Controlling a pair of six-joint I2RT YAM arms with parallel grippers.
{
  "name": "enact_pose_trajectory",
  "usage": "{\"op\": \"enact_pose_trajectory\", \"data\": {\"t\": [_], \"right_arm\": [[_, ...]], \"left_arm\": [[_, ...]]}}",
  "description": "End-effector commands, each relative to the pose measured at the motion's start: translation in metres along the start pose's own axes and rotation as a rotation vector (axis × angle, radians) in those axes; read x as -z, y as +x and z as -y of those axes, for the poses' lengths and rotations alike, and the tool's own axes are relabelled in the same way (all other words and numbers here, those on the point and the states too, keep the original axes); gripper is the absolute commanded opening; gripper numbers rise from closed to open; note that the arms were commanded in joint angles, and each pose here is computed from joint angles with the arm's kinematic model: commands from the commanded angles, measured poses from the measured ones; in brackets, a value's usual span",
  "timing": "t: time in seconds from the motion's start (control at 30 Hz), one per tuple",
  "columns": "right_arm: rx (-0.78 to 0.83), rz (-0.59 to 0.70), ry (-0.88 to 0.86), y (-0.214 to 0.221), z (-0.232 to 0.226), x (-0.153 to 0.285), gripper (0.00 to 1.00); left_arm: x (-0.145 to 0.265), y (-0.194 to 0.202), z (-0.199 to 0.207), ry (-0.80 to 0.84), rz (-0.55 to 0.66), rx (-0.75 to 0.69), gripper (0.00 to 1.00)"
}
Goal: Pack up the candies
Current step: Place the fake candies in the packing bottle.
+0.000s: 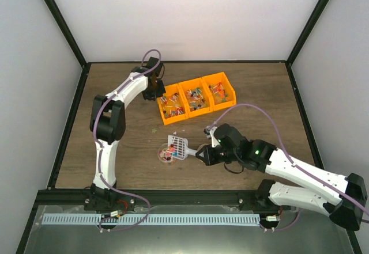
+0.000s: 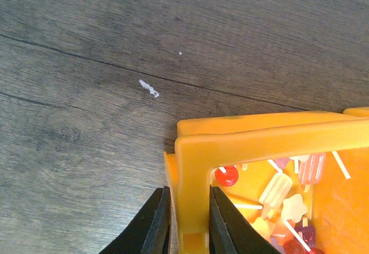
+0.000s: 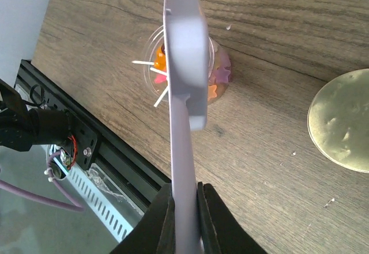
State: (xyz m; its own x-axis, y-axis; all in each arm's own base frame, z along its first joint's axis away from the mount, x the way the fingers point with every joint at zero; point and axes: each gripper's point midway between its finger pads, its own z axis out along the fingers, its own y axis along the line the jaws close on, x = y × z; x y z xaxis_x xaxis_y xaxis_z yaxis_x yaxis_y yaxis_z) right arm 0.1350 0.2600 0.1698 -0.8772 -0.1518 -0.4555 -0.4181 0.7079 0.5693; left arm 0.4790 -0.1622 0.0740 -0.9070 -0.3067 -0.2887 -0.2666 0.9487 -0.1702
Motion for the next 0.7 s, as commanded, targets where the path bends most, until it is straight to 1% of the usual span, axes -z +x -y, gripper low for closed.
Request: {"op": "enact_pose_trajectory", "data": {"t": [0.0, 0.2, 0.47, 0.53, 0.67], "right_arm": [[0.041, 0.039, 0.086, -0.011, -0.004, 0.011, 0.01], [0.077, 0.015, 0.152, -0.008, -0.009, 0.013, 0.01], [0.133, -0.001, 0.3, -0.004, -0.02, 0.014, 0.01], [0.123, 0.018, 0.294, -0.009, -0.024, 0.015, 0.01], [0.065, 0.114, 0.255, -0.024, -0.031, 0.028, 0.01]], "left_arm": [[-0.01, 0.005, -0.017, -0.048, -0.037, 0.007, 0.19], [-0.011, 0.004, -0.017, -0.044, -0.037, 0.012, 0.19], [-0.01, 0.002, -0.018, -0.047, -0.035, 0.015, 0.2], [-0.011, 0.003, -0.019, -0.047, -0.038, 0.016, 0.2], [-0.008, 0.002, -0.018, -0.047, -0.035, 0.012, 0.24]]}}
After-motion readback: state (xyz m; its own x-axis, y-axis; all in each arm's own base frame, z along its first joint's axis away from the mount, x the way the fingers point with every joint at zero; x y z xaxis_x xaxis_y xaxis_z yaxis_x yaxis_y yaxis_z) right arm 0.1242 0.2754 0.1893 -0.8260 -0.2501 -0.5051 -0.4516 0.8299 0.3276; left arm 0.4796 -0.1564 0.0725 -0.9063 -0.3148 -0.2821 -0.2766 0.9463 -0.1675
